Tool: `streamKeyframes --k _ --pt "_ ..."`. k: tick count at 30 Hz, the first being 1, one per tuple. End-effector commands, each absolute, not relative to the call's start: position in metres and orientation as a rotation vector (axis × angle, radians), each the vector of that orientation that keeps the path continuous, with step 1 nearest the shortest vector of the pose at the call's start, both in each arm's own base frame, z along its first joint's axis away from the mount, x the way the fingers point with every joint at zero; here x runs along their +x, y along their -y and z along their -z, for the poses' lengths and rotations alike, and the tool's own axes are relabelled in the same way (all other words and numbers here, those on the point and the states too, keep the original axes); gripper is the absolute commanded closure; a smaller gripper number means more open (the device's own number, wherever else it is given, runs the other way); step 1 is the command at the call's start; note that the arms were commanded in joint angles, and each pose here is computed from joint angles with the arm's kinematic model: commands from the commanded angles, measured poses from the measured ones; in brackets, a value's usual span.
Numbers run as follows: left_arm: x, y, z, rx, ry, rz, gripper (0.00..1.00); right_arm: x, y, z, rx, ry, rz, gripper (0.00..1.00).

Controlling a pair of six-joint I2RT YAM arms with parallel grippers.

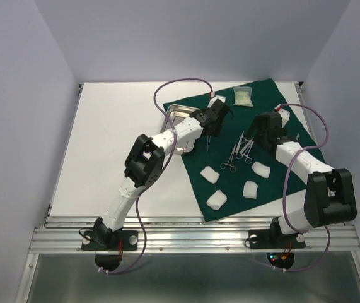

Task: Prepare the surgical pack
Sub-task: Pick up the medical item from the surgical kit.

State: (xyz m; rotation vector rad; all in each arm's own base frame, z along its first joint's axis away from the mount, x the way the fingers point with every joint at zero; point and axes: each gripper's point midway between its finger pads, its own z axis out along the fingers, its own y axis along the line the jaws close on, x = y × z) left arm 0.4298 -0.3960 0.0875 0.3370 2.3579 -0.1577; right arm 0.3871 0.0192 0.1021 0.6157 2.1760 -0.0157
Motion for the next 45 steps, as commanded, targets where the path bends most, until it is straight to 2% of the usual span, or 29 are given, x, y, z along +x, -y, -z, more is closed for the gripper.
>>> streamKeyframes --k 1,18,24,26,28,29,34,45 --pt "0.443 0.399 -0.104 0.273 -2.309 0.15 0.47 0.384 -0.016 -0.109 0.625 -2.147 0.023 0.07" --pt "0.433 0.407 -0.046 0.292 -2.398 0.157 0.54 0.384 -0.019 -0.102 0.609 -2.175 0.014 0.07" --pt "0.431 0.409 -0.042 0.296 -2.411 0.175 0.71 0.384 -0.02 -0.103 0.609 -2.173 0.008 0.06" --pt "0.43 0.41 -0.043 0.299 -2.408 0.185 0.82 0.385 -0.02 -0.104 0.611 -2.169 0.006 0.06" --pt "0.431 0.41 -0.046 0.3 -2.402 0.187 0.88 0.385 -0.021 -0.105 0.61 -2.168 -0.001 0.05" --pt "0.432 0.411 -0.048 0.301 -2.396 0.188 0.92 0.385 -0.021 -0.106 0.61 -2.167 -0.003 0.05" --pt "0.435 0.41 -0.072 0.316 -2.35 0.2 1.0 0.385 -0.022 -0.109 0.605 -2.165 -0.007 0.06" --pt "0.434 0.4 -0.178 0.34 -2.179 0.304 1.0 0.385 -0.019 -0.118 0.596 -2.143 0.001 0.06"
